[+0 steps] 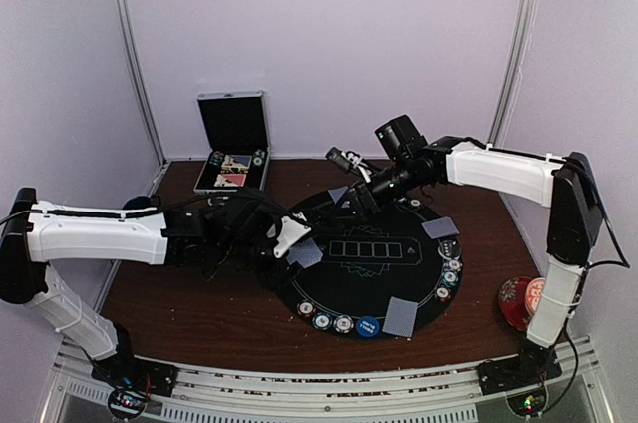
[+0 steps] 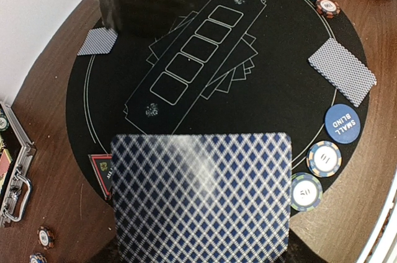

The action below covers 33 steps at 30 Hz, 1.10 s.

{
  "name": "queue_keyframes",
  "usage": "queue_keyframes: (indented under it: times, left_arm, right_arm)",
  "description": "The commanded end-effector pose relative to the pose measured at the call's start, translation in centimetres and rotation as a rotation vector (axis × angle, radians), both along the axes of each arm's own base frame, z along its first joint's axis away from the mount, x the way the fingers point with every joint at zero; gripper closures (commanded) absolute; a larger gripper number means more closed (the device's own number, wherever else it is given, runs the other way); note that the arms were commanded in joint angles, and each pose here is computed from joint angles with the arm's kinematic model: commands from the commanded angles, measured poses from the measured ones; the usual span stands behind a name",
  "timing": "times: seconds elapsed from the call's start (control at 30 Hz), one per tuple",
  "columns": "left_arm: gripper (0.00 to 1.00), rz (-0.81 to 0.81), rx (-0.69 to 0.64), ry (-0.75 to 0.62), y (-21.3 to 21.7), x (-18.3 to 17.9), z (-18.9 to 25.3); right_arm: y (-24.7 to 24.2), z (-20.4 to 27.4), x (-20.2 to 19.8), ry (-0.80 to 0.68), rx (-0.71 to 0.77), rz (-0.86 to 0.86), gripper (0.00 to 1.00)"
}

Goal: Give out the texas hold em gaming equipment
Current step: Pick up the poker card from the face-down deck piles.

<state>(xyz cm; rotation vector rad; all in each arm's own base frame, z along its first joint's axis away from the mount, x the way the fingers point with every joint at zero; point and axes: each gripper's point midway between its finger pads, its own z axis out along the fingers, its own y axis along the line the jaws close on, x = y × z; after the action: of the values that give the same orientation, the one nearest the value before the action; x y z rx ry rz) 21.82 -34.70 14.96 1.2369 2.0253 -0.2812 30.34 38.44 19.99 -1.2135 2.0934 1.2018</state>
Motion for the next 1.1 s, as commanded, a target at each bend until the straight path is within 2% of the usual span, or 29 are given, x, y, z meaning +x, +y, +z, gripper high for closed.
queue_keyframes:
  times: [0.0,0.33,0.67,1.07]
  left_arm:
    - [0.36,-0.016,-0.075,-0.035,-0.8,0.1,2.3]
    - [0.36,-0.021,-0.072,-0.029,-0.9,0.1,2.1]
    - [0.36,-0.020,-0.068,-0.029,-0.9,0.1,2.0]
    - [0.36,-0.021,-0.064,-0.026,-0.9,0.1,1.8]
  right_arm:
    - [2.5,1.4,-1.5,0.022,0.069,0.075,0.21]
    - [5.3,-0.7,-3.6,0.102,0.064,0.128,0.23]
    - [7.3,-2.1,-3.9,0.156,0.055,0.136,0.34]
    - [5.2,-4.0,-2.2,0.091,-0.059,0.081,0.61]
